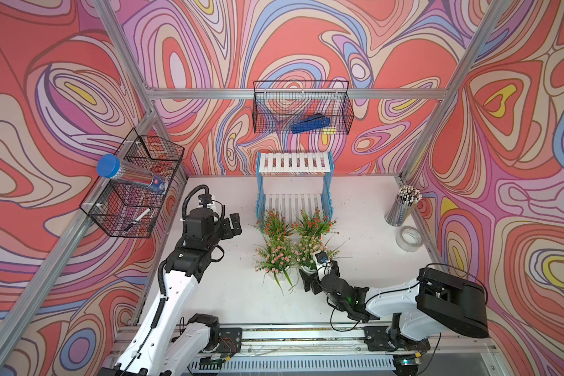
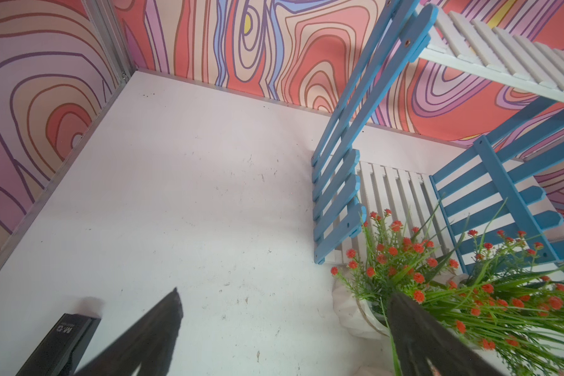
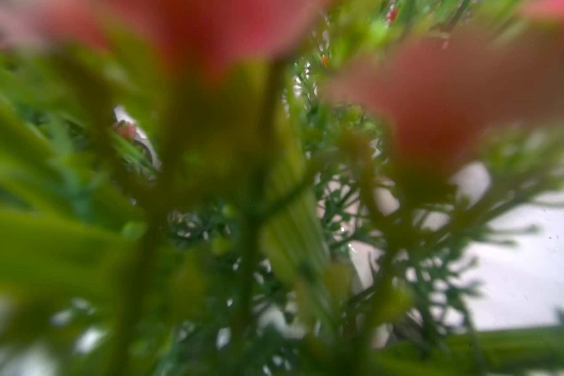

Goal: Place the baby's breath potted plants on the rack by color
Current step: Pick up the baby's breath potted plant from the center of the board.

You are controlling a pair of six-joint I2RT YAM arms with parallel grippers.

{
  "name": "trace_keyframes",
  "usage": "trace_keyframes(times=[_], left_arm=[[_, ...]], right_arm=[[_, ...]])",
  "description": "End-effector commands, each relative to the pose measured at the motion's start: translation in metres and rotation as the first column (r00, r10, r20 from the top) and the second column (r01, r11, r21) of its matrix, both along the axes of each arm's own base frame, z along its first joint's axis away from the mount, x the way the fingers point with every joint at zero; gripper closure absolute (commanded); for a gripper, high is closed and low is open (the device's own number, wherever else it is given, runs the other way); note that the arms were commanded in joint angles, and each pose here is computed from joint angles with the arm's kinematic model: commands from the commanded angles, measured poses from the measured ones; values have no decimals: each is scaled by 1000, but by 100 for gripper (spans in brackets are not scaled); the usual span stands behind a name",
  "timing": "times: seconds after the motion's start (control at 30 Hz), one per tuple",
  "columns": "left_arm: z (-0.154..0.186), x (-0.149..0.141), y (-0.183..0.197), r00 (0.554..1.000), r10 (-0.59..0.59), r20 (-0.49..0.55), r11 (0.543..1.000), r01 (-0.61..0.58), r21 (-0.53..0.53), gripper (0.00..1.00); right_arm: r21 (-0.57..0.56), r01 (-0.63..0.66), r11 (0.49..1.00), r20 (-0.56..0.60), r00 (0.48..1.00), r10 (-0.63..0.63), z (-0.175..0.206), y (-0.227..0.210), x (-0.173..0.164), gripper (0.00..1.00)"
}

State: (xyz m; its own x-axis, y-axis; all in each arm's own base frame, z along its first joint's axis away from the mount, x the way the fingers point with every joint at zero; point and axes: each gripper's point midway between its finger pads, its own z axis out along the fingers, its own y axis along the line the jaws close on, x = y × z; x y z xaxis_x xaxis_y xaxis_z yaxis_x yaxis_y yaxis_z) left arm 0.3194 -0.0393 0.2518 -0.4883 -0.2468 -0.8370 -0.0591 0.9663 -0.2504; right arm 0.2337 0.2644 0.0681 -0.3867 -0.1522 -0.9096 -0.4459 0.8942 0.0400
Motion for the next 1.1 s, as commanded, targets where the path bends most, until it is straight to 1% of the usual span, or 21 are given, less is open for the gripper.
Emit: trace_keyframes(times=[0.0,0.2,0.33,0.47,0.67,0.77,0.93,1.07], left_arm=[[7,-1,2,1000,15,-2,1000,-15,1,0],[5,-2,4,1000,23,-10,1000,-22,6,0],[6,-3,4,1000,25,-9,1000,-25,6,0],[5,-4,5,1000,26,-11,1000,-26,8,0],[2,-4,5,999,31,-18,1000,-31,5,0],[-1,-5,4,999,28,-25,1000,-27,4,0],[-3,-8,7,999,34,-27,999,-34,15,0],[-4,-9,7,999,36,-26,999,-35,15,0]], right_arm=[[4,0,1000,2,1000,0,-1,2,7,2],[-5,16,1000,-6,1000,-16,-14,-2,16,2],[-26,-4,1000,-10,1000,3,-20,3,17,3],[-15,-12,1000,-1,1000,12,-17,3,16,9],[8,-22,1000,7,1000,22,-6,0,13,26],[11,-26,1000,7,1000,26,-2,2,12,32],[13,-25,1000,33,999,24,13,0,13,37],[26,-42,999,35,999,41,34,-2,9,38]])
